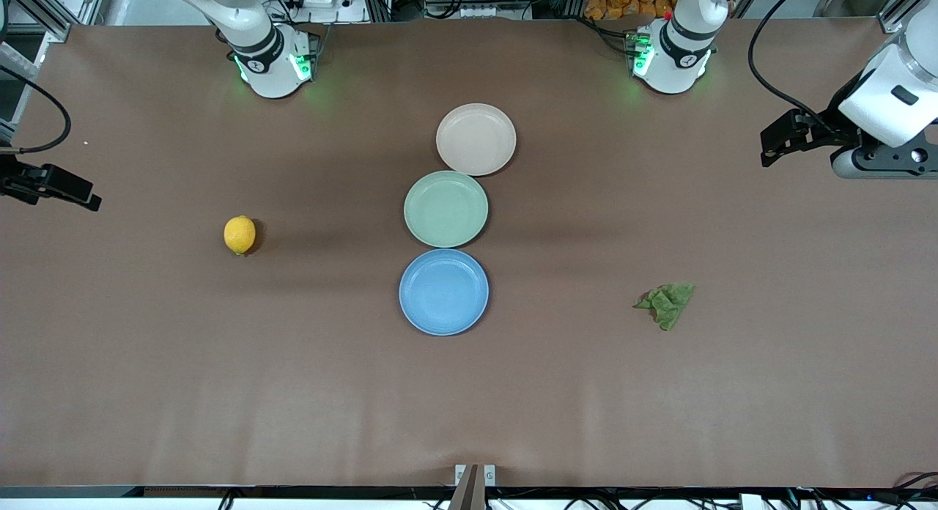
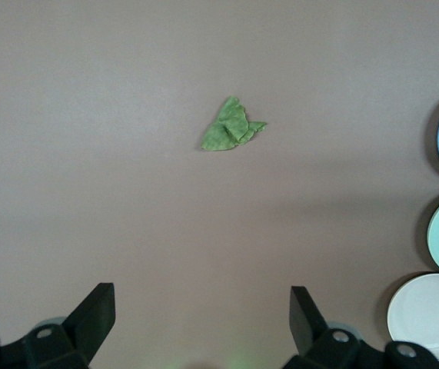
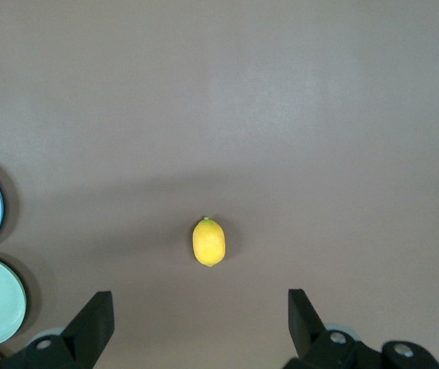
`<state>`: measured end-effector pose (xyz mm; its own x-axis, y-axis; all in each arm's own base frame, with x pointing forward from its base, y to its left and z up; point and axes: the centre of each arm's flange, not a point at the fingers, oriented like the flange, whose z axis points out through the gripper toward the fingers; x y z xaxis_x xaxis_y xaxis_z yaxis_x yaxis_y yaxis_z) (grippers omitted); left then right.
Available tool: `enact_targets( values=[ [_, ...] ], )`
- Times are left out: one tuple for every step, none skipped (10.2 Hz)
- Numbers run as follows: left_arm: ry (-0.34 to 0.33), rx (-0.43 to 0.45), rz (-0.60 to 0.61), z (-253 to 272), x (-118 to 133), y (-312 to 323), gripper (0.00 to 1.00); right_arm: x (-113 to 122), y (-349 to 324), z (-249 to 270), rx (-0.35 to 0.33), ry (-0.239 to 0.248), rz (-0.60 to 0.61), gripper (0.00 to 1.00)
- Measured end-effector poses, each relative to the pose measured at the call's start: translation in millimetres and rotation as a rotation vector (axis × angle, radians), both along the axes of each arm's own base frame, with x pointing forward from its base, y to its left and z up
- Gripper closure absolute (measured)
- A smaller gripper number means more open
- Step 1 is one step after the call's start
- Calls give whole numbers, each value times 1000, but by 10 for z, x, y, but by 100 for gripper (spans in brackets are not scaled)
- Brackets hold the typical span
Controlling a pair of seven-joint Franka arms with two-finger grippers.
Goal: Place lemon and lettuce in plates
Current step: 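Move the right gripper toward the lemon while the left gripper approaches the lettuce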
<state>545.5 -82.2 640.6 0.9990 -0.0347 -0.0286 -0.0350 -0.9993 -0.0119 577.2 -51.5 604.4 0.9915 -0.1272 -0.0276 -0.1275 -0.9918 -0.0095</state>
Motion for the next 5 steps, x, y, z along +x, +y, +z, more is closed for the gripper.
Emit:
enact_targets(
  values=[
    [-6,-1,0,6,7,-1,0,0,-3,-1,0,0,-1,0],
    [-16,-2,0,13,17,-1,0,1,-11,-3,0,0,-3,0],
    [-18,-3,1,14,22,1,0,5,-17,-10,0,1,-5,0],
    [-18,-3,0,11,24,-3,0,13,-20,-24,0,2,-5,0],
    [-17,-3,-1,5,26,-11,0,20,-20,-38,0,4,-5,0]
  ],
)
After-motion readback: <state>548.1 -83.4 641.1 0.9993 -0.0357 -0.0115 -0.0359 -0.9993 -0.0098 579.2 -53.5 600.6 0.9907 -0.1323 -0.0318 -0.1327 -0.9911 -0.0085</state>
